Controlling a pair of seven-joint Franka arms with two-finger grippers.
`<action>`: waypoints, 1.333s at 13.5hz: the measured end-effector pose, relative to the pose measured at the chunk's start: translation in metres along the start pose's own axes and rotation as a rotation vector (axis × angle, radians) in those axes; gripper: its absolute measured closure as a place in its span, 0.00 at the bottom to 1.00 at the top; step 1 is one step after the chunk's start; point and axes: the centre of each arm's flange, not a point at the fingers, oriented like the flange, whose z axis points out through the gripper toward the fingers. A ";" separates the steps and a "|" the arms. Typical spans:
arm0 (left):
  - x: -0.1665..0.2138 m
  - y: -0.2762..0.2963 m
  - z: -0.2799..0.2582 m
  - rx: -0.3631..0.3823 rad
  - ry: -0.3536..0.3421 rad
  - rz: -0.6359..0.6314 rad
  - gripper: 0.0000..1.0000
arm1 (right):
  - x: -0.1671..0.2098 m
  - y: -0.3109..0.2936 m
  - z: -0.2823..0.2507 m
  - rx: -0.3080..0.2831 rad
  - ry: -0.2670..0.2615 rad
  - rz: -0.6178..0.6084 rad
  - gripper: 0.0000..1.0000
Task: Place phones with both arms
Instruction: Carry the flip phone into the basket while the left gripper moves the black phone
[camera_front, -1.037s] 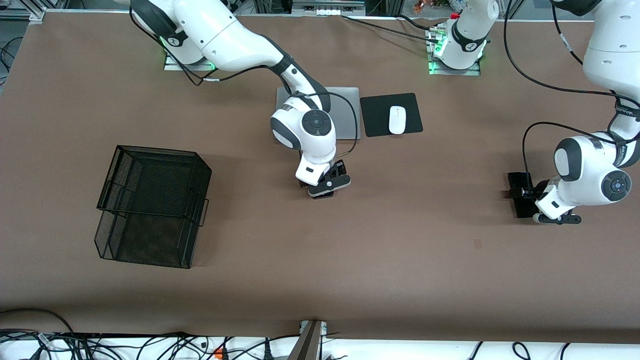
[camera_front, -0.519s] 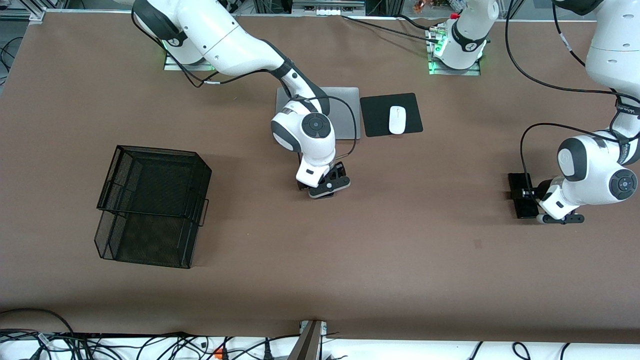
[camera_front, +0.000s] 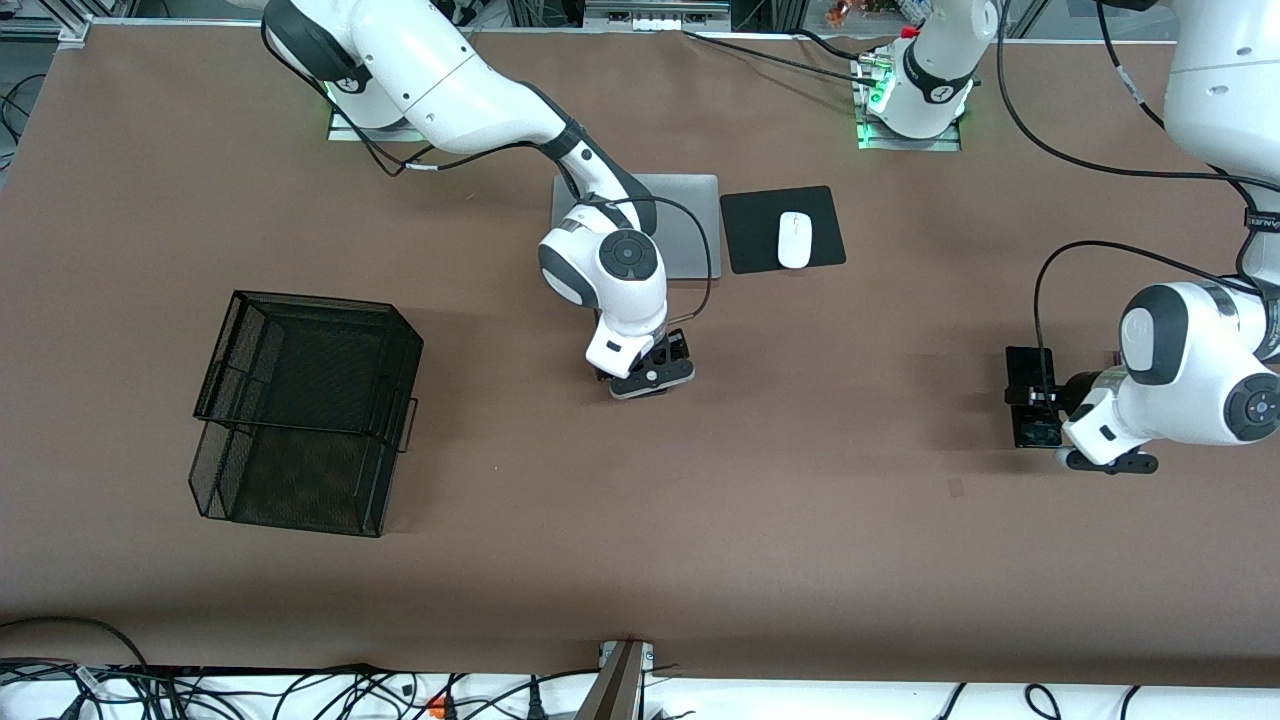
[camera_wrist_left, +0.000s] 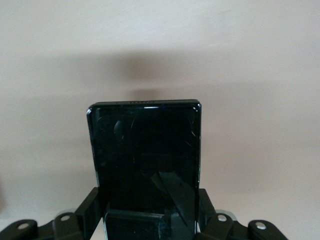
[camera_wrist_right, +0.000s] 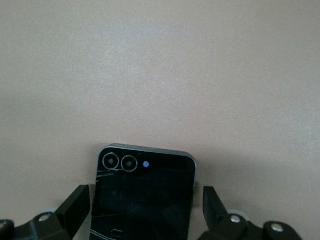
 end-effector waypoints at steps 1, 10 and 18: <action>0.004 0.024 -0.012 0.011 -0.004 0.018 0.21 | 0.000 0.000 0.001 0.000 -0.001 0.002 0.00; 0.006 0.181 -0.035 0.050 0.003 0.065 0.21 | 0.009 0.002 -0.013 -0.009 0.002 0.011 0.19; -0.005 0.325 0.005 -0.135 -0.013 0.071 0.21 | 0.070 0.230 -0.239 -0.104 -0.172 0.242 0.19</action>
